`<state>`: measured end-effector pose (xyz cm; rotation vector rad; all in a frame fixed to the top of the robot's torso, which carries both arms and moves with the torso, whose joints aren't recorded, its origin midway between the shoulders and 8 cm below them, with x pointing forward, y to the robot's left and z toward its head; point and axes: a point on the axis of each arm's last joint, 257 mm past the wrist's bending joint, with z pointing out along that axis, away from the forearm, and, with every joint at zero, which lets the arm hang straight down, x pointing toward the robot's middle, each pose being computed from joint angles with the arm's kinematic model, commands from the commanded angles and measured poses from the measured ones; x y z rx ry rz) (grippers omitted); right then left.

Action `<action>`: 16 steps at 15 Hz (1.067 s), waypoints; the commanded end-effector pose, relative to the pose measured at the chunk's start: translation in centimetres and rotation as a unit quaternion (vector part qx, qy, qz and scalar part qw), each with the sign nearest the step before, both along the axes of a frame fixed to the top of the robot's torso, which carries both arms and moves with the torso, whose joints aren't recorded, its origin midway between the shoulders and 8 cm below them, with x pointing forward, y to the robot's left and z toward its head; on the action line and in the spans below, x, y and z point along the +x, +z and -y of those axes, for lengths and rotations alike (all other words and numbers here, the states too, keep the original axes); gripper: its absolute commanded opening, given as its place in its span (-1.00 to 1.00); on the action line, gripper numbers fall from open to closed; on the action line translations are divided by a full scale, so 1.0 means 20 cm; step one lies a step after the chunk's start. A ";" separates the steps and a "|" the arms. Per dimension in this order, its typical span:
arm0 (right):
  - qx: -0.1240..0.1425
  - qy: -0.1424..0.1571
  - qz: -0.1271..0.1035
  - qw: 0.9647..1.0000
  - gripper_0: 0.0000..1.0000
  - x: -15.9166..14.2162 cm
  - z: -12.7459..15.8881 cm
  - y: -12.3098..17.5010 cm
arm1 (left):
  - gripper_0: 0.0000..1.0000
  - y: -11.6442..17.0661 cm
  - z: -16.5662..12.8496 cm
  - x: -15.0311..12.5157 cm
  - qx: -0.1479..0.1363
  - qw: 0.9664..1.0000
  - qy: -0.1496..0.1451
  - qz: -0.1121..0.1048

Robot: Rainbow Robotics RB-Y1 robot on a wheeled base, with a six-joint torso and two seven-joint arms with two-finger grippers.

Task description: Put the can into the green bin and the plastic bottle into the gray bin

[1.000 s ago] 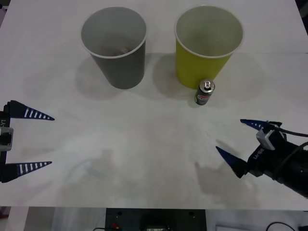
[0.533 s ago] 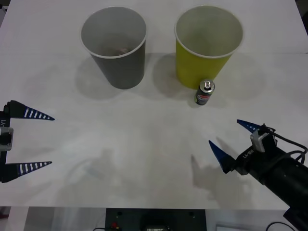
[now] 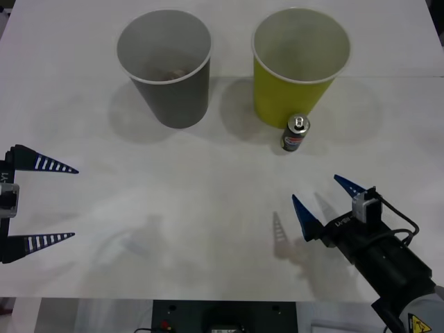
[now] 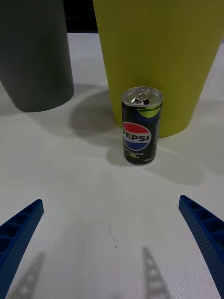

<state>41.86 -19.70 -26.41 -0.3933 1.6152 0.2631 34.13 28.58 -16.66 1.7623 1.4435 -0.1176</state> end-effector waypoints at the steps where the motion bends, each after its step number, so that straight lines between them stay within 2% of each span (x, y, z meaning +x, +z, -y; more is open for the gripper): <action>1: 0.020 -0.014 0.012 1.000 1.00 0.07 -0.02 -0.03 | 1.00 0.00 0.00 0.00 0.000 1.000 0.000 0.000; 6: 0.030 -0.043 0.035 0.998 1.00 0.19 -0.04 -0.06 | 1.00 0.00 0.00 0.00 0.000 1.000 0.000 0.000; 11: 0.057 -0.082 0.052 0.994 1.00 0.33 -0.10 -0.07 | 1.00 0.00 0.00 0.00 0.000 1.000 0.000 0.000; 14: 0.053 -0.100 0.068 0.991 1.00 0.43 -0.13 -0.07 | 1.00 0.00 0.00 0.00 0.000 1.000 0.000 0.000; 16: 0.056 -0.111 0.070 0.990 1.00 0.49 -0.15 -0.08 | 1.00 0.00 0.00 0.00 0.000 1.000 0.000 0.000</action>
